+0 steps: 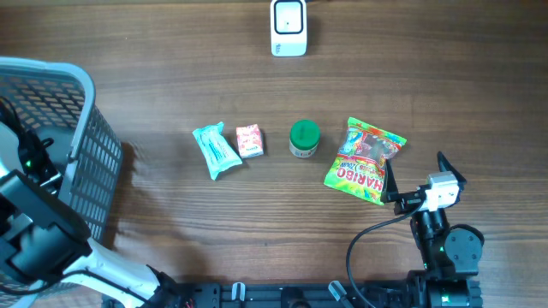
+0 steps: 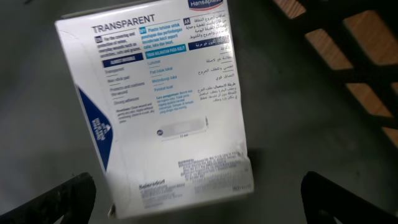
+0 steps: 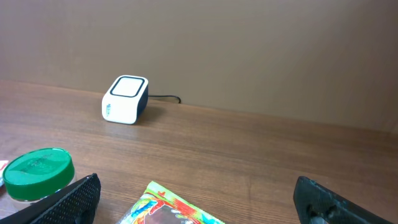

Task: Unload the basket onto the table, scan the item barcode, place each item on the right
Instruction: 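Grasp the white bandage box in the basket with the left gripper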

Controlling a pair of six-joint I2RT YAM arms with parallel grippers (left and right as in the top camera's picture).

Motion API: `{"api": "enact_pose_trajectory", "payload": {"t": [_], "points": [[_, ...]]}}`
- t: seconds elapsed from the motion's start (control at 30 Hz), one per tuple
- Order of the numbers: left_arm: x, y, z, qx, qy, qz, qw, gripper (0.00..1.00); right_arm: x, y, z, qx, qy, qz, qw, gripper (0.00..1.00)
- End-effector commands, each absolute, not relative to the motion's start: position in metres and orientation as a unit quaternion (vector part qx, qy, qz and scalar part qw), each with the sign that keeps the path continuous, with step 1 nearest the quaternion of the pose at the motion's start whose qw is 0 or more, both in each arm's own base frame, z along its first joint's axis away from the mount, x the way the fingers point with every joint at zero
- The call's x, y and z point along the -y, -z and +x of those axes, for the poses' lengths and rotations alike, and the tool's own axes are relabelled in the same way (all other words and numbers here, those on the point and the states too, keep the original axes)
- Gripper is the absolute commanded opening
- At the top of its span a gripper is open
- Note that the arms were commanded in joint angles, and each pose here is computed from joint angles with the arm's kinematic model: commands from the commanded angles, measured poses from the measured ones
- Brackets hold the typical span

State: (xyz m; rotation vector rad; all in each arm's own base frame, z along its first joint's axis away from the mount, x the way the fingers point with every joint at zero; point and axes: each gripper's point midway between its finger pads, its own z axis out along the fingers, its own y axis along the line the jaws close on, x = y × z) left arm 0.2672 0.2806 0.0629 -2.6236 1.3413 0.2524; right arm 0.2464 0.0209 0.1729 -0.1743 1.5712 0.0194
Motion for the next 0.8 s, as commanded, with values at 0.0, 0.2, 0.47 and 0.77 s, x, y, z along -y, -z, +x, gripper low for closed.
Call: {"api": "enact_pose_trajectory", "payload": {"t": [0.0, 0.2, 0.47, 0.77], "points": [[-0.277, -0.040, 0.263, -0.462, -0.097, -0.879, 0.063, 1.00, -0.019, -0.174, 0.246, -0.705, -0.003, -0.077, 0.705, 1.00], [-0.275, -0.025, 0.263, -0.465, -0.101, -0.879, 0.045, 1.00, -0.019, -0.174, 0.246, -0.705, -0.003, -0.077, 0.705, 1.00], [-0.253, 0.012, 0.240, -0.466, -0.114, -0.877, -0.002, 0.89, -0.019, -0.174, 0.246, -0.705, -0.003, -0.077, 0.705, 1.00], [-0.252, 0.007, 0.243, -0.469, -0.104, -0.877, -0.001, 0.56, -0.019, -0.174, 0.246, -0.705, -0.003, -0.077, 0.705, 1.00]]}}
